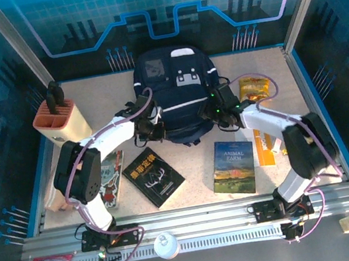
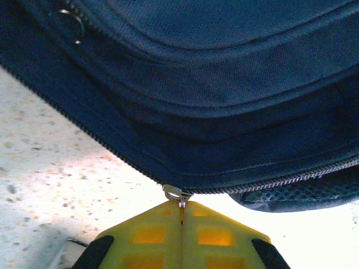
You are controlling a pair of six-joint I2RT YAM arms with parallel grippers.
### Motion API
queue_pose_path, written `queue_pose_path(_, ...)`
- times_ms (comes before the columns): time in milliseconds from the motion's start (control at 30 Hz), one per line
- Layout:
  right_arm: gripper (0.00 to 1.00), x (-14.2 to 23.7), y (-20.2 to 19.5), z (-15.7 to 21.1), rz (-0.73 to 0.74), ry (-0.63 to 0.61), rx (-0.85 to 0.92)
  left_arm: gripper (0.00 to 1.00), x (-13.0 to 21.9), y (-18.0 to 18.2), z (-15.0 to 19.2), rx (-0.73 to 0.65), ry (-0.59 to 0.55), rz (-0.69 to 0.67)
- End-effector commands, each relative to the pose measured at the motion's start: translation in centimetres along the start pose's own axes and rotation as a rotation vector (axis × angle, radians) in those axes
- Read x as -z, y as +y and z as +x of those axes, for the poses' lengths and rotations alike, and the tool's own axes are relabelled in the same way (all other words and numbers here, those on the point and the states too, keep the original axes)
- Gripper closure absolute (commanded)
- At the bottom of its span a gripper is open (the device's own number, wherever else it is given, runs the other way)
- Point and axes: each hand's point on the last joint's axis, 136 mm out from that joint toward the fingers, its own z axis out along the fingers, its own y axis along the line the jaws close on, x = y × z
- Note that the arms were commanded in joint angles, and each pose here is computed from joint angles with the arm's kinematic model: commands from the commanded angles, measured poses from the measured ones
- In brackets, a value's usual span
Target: Pack books, pencil case, and school supplies into a backpack
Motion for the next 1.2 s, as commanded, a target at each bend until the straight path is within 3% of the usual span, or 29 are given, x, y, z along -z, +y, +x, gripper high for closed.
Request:
queue_pose_path(0,0.26,2.7,-0.6,2.4,0.025,0.031,-0.05,1.0,0.2,-2.7,1.4,-0.04,0.047,0.061)
queue_pose_path(267,0.18,2.6,1.0,6.7,0.008,0.11,-0.215,1.0,0.4,-5.7,1.8,-0.076,0.026,0.092)
queue_pose_path(600,0.16,0.0,-0.1,8.1,0.118,0.13,-0.301,1.0,-0.4,-6.2,2.4,-0.078,0.045,0.096)
queue_pose_path(1033,0.28,-3.7,-0.2,7.9,0.131,0.179,-0.233,1.0,-0.1,-3.4,2.5,-0.136,0.045,-0.039)
queue_pose_path(1167,0.46,-3.6,-1.4,7.7,0.152,0.166,-0.232,1.0,0.1,-2.1,2.1,-0.127,0.041,-0.069)
